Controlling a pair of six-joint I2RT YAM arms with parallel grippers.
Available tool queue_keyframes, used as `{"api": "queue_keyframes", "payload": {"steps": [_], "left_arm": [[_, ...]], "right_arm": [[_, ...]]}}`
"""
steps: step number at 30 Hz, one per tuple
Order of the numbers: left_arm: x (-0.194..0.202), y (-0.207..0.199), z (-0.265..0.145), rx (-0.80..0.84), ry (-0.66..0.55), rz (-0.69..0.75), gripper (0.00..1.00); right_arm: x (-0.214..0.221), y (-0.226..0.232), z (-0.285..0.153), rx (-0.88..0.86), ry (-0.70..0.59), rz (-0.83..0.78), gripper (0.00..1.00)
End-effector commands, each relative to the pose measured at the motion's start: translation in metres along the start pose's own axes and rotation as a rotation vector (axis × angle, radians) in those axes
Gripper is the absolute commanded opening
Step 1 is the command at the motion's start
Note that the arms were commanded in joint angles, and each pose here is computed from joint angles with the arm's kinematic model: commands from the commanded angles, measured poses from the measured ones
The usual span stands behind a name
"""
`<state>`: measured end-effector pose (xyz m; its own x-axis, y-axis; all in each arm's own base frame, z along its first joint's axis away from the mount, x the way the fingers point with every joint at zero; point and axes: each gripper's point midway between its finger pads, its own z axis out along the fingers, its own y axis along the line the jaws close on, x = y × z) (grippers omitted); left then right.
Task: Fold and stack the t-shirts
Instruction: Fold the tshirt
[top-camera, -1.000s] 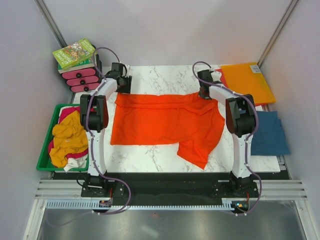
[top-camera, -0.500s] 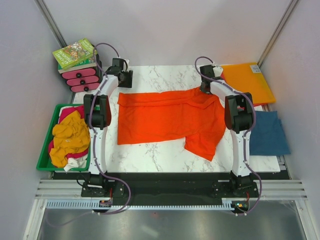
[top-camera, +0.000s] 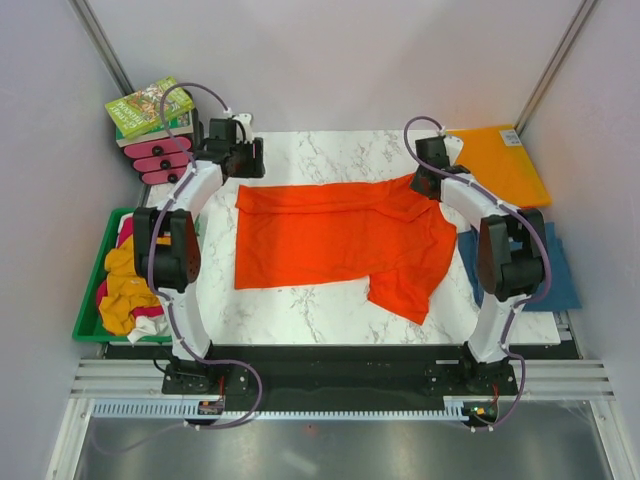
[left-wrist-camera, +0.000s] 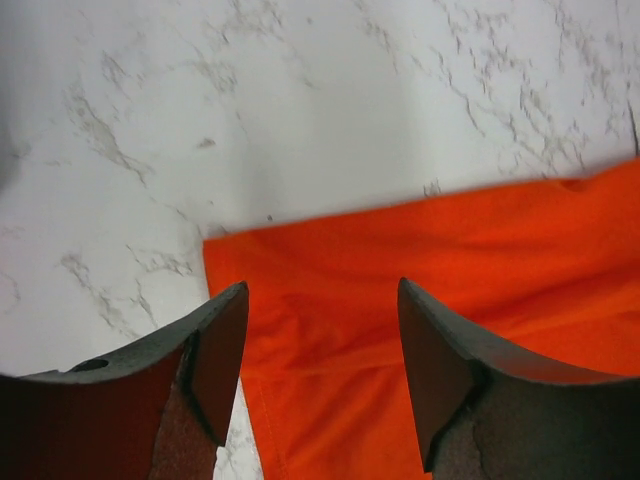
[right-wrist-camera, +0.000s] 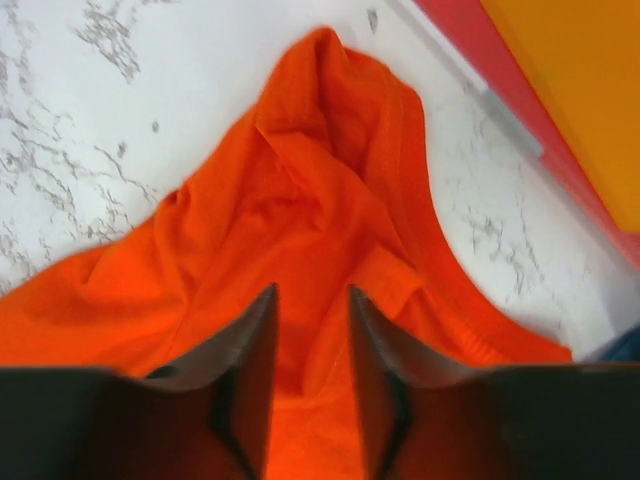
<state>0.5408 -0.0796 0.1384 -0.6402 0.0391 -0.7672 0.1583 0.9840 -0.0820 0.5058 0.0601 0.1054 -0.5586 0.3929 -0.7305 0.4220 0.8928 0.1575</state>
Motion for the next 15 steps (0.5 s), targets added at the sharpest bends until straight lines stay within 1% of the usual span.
{"api": "queue_keyframes", "payload": {"steps": [1, 2, 3, 4, 5, 6, 8, 9, 11, 14, 15], "left_arm": [[0.061, -0.015, 0.0, 0.057, 0.151, -0.047, 0.67], [0.062, -0.017, -0.006, 0.063, 0.15, -0.049, 0.66], [0.065, -0.019, -0.01, 0.075, 0.155, -0.044, 0.66], [0.076, -0.02, -0.012, 0.082, 0.169, -0.038, 0.66], [0.072, -0.02, -0.02, 0.081, 0.157, -0.028, 0.65], [0.077, -0.018, -0.022, 0.075, 0.166, -0.017, 0.65], [0.083, -0.016, -0.028, 0.063, 0.19, -0.005, 0.65], [0.088, -0.015, -0.031, 0.062, 0.203, 0.007, 0.64], [0.096, -0.015, -0.034, 0.066, 0.223, 0.016, 0.64], [0.111, -0.01, -0.03, 0.045, 0.257, 0.016, 0.64], [0.121, -0.009, -0.023, 0.042, 0.286, 0.013, 0.63]], "right_arm": [[0.034, 0.0, -0.023, -0.039, 0.057, 0.006, 0.3], [0.04, 0.0, -0.027, -0.036, 0.059, 0.001, 0.24], [0.059, -0.001, -0.033, -0.038, 0.085, -0.029, 0.15], [0.059, 0.002, -0.041, -0.053, 0.075, -0.034, 0.13], [0.064, 0.001, -0.045, -0.051, 0.074, -0.046, 0.11], [0.079, 0.0, -0.049, -0.05, 0.096, -0.072, 0.07], [0.084, -0.001, -0.058, -0.056, 0.094, -0.075, 0.06], [0.096, -0.003, -0.06, -0.056, 0.112, -0.087, 0.06], [0.104, -0.003, -0.062, -0.056, 0.124, -0.096, 0.06], [0.122, -0.005, -0.058, -0.046, 0.157, -0.106, 0.06], [0.126, -0.005, -0.056, -0.045, 0.167, -0.105, 0.06]]}}
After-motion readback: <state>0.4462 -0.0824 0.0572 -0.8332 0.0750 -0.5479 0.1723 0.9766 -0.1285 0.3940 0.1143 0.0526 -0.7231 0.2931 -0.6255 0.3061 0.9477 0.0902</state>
